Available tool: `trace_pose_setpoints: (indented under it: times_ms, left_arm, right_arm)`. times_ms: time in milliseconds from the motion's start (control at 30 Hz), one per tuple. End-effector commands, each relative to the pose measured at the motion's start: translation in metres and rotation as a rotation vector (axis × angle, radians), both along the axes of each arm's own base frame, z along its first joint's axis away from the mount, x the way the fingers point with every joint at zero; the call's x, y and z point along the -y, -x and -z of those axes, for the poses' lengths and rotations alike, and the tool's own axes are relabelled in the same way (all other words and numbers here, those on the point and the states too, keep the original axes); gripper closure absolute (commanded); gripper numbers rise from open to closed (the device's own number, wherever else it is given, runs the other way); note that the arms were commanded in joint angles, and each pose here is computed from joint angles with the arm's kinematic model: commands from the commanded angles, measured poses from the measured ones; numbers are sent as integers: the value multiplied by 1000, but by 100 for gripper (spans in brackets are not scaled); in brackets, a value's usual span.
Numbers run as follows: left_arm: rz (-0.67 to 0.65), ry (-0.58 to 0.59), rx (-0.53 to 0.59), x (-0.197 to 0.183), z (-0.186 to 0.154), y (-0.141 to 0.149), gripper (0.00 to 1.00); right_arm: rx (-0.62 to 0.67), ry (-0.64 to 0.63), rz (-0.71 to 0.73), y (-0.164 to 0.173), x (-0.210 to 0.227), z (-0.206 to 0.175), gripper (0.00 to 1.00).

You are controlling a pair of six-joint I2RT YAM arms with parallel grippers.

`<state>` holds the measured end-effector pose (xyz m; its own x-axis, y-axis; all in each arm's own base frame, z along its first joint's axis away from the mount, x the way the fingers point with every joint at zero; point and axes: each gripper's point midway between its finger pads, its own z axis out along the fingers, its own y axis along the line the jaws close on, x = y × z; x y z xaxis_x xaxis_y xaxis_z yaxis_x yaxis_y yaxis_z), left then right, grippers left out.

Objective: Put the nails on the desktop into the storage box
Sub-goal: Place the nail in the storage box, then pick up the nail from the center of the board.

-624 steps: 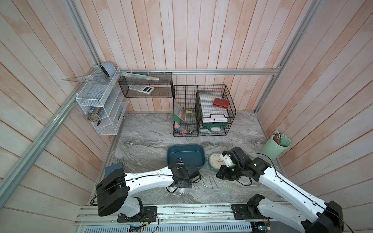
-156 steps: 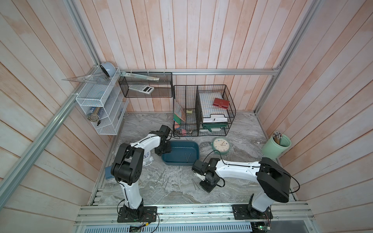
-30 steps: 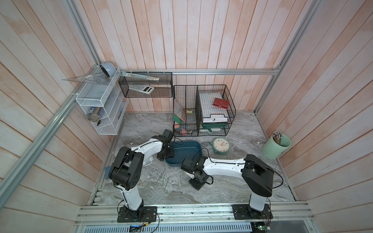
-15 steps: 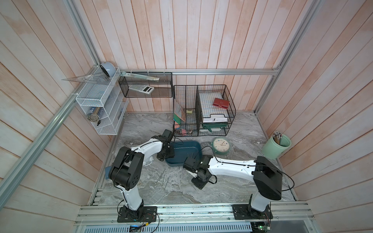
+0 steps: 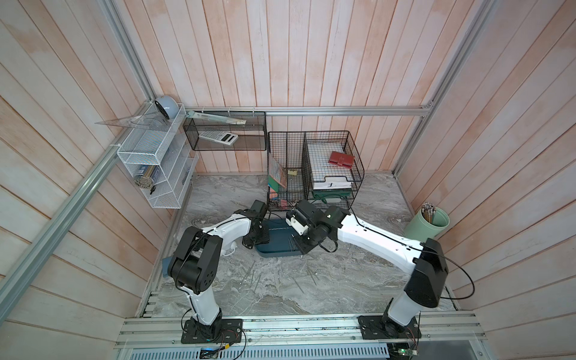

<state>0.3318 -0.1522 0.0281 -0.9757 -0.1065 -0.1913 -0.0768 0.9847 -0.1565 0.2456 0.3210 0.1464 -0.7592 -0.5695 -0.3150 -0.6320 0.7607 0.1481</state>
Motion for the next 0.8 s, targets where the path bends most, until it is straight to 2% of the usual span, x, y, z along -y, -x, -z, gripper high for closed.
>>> trace_pose_setpoints:
  times_ms: [0, 33, 100, 133, 233, 367, 500, 633, 767]
  left_arm:
    - [14, -8, 4, -1, -1, -1, 52]
    - [13, -10, 3, -1, -1, -1, 52]
    - [16, -9, 8, 0, -2, -2, 52]
    - [15, -7, 10, 0, -3, -2, 52]
    - [17, -8, 9, -1, -3, -3, 52]
    - [18, -5, 8, -1, -2, -3, 52]
    - [17, 0, 10, 0, -2, -4, 52]
    - [16, 5, 8, 1, 0, -4, 52]
    - [16, 6, 6, 1, 1, -3, 52]
  right_arm:
    - [-106, -26, -50, -8, -15, 20, 100]
    - [-104, -21, -52, -10, -18, 24, 98]
    - [-100, -24, -57, -15, -22, 27, 72]
    - [-96, -22, -51, -17, -21, 26, 65]
    - [-60, -44, -33, -20, -16, 14, 53]
    - [-33, -124, -49, 3, -7, -15, 48]
    - [-16, -149, -143, 56, 2, -21, 50]
    - [-30, -66, -232, 102, 14, 10, 53]
    - [-95, 13, -211, 121, 21, 50, 55]
